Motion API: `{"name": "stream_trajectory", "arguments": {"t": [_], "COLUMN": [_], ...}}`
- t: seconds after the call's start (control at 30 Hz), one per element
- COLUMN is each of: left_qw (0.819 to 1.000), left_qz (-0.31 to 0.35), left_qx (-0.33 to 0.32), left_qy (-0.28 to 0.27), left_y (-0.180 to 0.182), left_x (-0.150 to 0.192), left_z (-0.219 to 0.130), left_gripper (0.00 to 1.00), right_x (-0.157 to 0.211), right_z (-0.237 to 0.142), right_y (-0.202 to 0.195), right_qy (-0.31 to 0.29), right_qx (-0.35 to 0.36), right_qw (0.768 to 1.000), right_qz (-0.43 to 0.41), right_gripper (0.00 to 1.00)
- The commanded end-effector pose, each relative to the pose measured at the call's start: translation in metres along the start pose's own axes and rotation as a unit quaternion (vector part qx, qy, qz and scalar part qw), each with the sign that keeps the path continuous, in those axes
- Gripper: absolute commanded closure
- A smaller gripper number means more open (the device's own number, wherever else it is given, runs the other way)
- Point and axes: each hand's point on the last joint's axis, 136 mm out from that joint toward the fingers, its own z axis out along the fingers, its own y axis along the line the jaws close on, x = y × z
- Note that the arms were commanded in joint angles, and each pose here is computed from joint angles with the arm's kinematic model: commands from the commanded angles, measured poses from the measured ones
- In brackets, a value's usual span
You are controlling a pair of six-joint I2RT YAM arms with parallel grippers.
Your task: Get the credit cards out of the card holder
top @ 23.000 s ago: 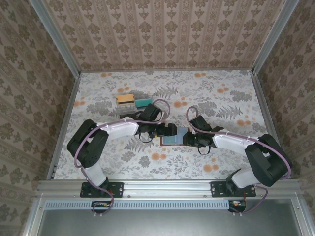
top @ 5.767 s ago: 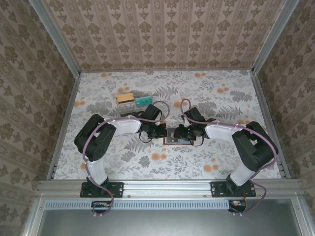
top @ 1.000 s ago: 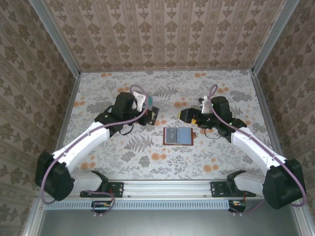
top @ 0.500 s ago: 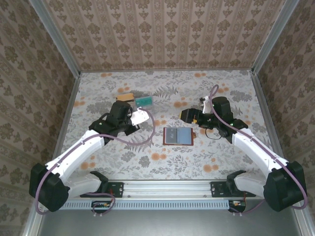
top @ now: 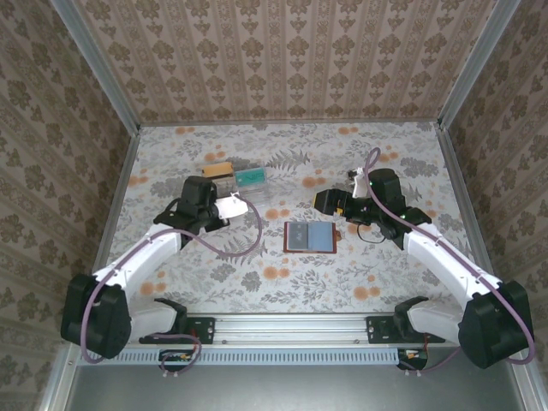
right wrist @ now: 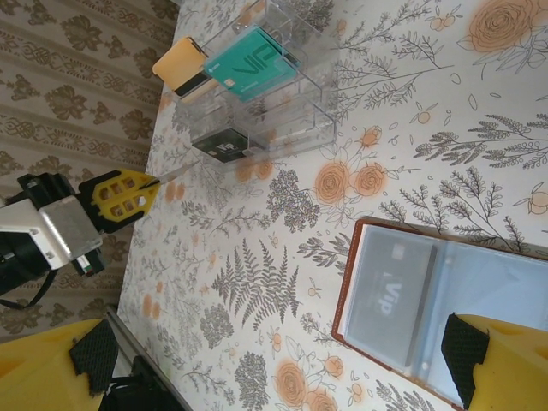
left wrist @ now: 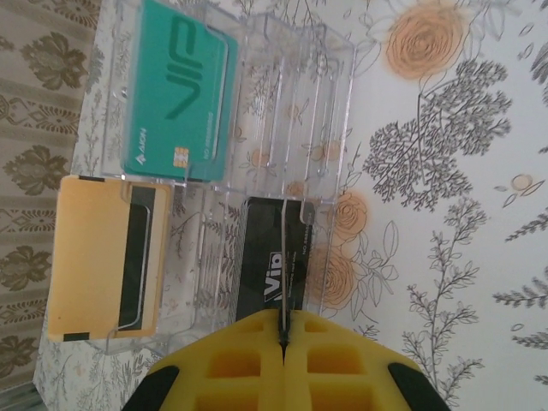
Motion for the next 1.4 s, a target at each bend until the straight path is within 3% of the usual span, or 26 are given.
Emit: {"name": "stream_trajectory", "arguments": {"t": [0.0, 0.57, 1.37], "left_qw": [1.000, 1.000, 0.999], "left_qz": [0.021, 0.011, 0.023], "left_qx": [-0.005, 0.006, 0.012], "left_qy": [-0.020, 0.025, 0.037], "left_y": [0.003, 0.014, 0.019], "left_x": [-0.004, 0.019, 0.025], "left_z": [0.009, 0.045, 0.064], "left_gripper": [1.00, 1.00, 1.00], "right_x": [-0.007, -0.005, -0.003], "right_z": [0.002, 0.007, 0.013], "right_y": [-0.001, -0.006, -0.010], "right_qy": [-0.006, 0.003, 0.011], "right_qx": [0.006, 0.010, 0.008], "right_qw": [1.000, 1.000, 1.000], "right_qz": [-0.010, -0.015, -0.001], "right_gripper": [0.00, 0.00, 0.00]}}
